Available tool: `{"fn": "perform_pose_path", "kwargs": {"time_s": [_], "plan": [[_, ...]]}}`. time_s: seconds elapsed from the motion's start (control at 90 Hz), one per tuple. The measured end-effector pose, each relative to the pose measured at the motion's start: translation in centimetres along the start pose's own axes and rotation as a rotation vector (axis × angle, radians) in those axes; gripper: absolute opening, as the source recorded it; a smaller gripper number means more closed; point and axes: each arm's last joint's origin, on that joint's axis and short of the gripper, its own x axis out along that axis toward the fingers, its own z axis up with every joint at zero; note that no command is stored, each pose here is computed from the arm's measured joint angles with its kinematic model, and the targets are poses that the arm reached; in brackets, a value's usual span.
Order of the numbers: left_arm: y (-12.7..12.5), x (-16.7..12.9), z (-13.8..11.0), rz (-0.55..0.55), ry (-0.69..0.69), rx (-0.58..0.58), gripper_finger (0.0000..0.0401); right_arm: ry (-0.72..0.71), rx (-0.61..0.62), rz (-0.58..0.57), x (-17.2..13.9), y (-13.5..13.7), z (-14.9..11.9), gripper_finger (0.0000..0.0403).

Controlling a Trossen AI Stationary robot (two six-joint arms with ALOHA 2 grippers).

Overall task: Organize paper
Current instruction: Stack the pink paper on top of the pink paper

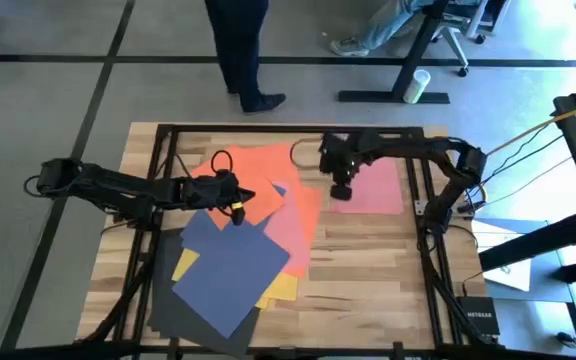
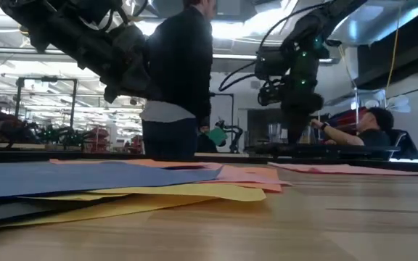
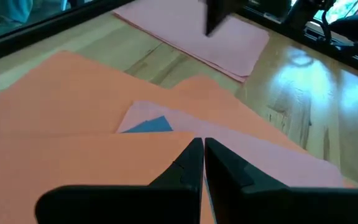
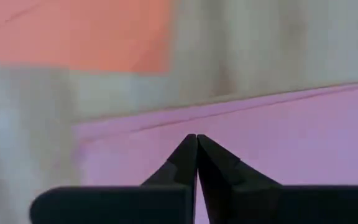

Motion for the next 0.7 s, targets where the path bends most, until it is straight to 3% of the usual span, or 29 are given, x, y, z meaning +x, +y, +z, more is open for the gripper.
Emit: {"fn": "perform_pose_path", "kwargs": {"time_s": [0.378,0.7], "plan": [[-0.2,-0.1,-0.3,-0.007,0.020,0.013,0.0000,0.148,-0.119,0.108,3.2,7.0,-2.2,0.0000],[-0.2,-0.1,-0.4,-0.001,0.031,0.010,0.0000,0.129,-0.100,0.069,4.5,8.4,-3.0,0.0000]]}}
